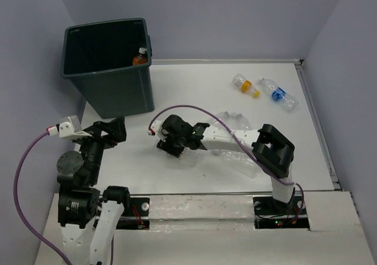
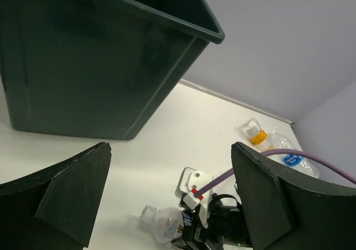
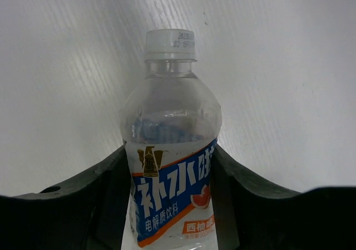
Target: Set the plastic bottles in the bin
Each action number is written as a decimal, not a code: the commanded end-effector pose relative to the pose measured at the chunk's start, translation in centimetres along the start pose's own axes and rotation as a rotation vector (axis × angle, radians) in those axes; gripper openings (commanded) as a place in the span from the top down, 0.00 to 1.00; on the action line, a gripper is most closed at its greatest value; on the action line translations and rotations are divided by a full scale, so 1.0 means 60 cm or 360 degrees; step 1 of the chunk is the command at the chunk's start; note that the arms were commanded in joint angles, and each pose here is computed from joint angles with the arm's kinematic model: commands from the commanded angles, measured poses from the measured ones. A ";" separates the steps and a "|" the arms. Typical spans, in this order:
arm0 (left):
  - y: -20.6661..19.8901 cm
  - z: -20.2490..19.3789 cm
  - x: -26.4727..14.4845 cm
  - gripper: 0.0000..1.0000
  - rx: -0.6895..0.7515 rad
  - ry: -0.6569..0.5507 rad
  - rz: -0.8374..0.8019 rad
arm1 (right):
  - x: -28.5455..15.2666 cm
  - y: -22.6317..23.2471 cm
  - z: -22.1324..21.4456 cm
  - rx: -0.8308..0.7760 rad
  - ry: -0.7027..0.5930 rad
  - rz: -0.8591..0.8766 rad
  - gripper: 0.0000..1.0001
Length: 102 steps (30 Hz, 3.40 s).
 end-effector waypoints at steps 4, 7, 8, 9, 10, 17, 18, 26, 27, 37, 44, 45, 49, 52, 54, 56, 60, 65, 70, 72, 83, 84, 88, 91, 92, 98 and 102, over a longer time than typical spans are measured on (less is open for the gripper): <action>0.016 -0.002 -0.024 0.01 0.0042 0.0027 0.0098 | -0.157 0.009 0.155 0.0182 -0.0558 -0.0040 0.67; 0.008 -0.031 -0.014 0.01 -0.0014 0.0124 0.0031 | -0.311 0.006 0.235 0.0246 -0.0937 -0.0044 0.67; 0.002 -0.044 -0.011 0.01 -0.0040 0.0173 -0.0016 | -0.343 0.004 0.253 0.0255 -0.1021 -0.0054 0.67; 0.003 -0.069 -0.004 0.01 -0.0055 0.0248 -0.0026 | -0.395 0.003 0.291 0.0266 -0.1172 -0.0050 0.68; -0.004 -0.085 0.001 0.01 -0.0072 0.0317 -0.0079 | -0.428 0.000 0.312 0.0277 -0.1272 -0.0066 0.69; -0.049 -0.189 0.015 0.01 -0.0313 0.0623 -0.0467 | -0.584 -0.011 0.499 0.0169 -0.1976 -0.0143 0.74; -0.050 -0.207 0.016 0.01 -0.0369 0.0674 -0.0477 | -0.556 -0.020 0.527 0.0179 -0.2027 -0.0172 0.74; -0.075 -0.241 0.030 0.01 -0.0461 0.0798 -0.0654 | -0.561 -0.085 0.645 0.0146 -0.2639 0.0042 0.72; -0.080 -0.251 0.028 0.01 -0.0466 0.0827 -0.0677 | -0.574 -0.096 0.647 0.0143 -0.2795 0.0094 0.71; -0.146 -0.350 0.007 0.01 -0.0534 0.1108 -0.0763 | -0.441 -0.200 0.638 0.0330 -0.2998 0.0137 0.67; -0.180 -0.374 0.027 0.01 -0.0428 0.1079 -0.0690 | -0.356 -0.215 0.633 0.0269 -0.2722 0.0085 0.07; -0.191 -0.368 0.031 0.01 -0.0405 0.1059 -0.0698 | -0.344 -0.215 0.631 0.0272 -0.2643 0.0080 0.02; -0.211 -0.384 0.063 0.01 -0.0250 0.1020 -0.0607 | -0.364 -0.203 0.628 0.0209 -0.2494 0.0079 0.00; -0.239 -0.383 0.080 0.01 -0.0128 0.0974 -0.0653 | -0.449 -0.186 0.623 0.0175 -0.2483 0.0069 0.00; -0.265 -0.389 0.092 0.01 -0.0032 0.0959 -0.0706 | -0.508 -0.173 0.594 0.0206 -0.2471 0.0053 0.02; -0.289 -0.404 0.098 0.01 0.0036 0.0955 -0.0744 | -0.475 -0.184 0.535 0.0305 -0.2291 -0.0012 0.05; -0.332 -0.411 0.119 0.01 0.0215 0.0890 -0.0811 | -0.525 -0.188 0.385 0.0519 -0.2126 -0.0230 0.10; -0.381 -0.429 0.158 0.01 0.0466 0.0845 -0.0898 | -0.552 -0.202 0.160 0.0891 -0.1880 -0.0511 0.12; -0.411 -0.433 0.207 0.01 0.0717 0.0794 -0.0875 | -0.511 -0.230 -0.023 0.1236 -0.1593 -0.0837 0.12; -0.426 -0.450 0.228 0.01 0.0856 0.0802 -0.0896 | -0.520 -0.241 -0.068 0.1337 -0.1541 -0.0978 0.12; -0.413 -0.565 0.302 0.01 0.1128 0.1063 -0.0792 | -0.492 -0.237 -0.175 0.1569 -0.1282 -0.1127 0.14; -0.411 -0.571 0.304 0.01 0.1138 0.1082 -0.0796 | -0.486 -0.238 -0.177 0.1575 -0.1262 -0.1131 0.13; -0.397 -0.591 0.318 0.06 0.1170 0.1136 -0.0760 | -0.460 -0.261 -0.184 0.1651 -0.1163 -0.1148 0.14; -0.389 -0.579 0.329 0.21 0.1115 0.1119 -0.0719 | -0.427 -0.289 -0.189 0.1703 -0.1100 -0.1121 0.14; -0.382 -0.576 0.330 0.23 0.1098 0.1117 -0.0703 | -0.406 -0.303 -0.194 0.1722 -0.1040 -0.1115 0.14; -0.384 -0.458 0.342 0.31 0.0885 0.0889 -0.0628 | -0.349 -0.374 -0.230 0.1735 -0.0732 -0.1147 0.14; -0.410 -0.320 0.340 0.31 0.0673 0.0606 -0.0681 | -0.321 -0.388 -0.234 0.1643 -0.0549 -0.1102 0.12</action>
Point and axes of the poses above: each gripper's point midway between its finger pads, its own x axis out along the fingers, its own y axis along the line the jaws close on, z = x × y, the point moved 4 cm from there along -x, back along the fingers, and after that the axes turned 12 degrees about x, right-handed, at the moved point
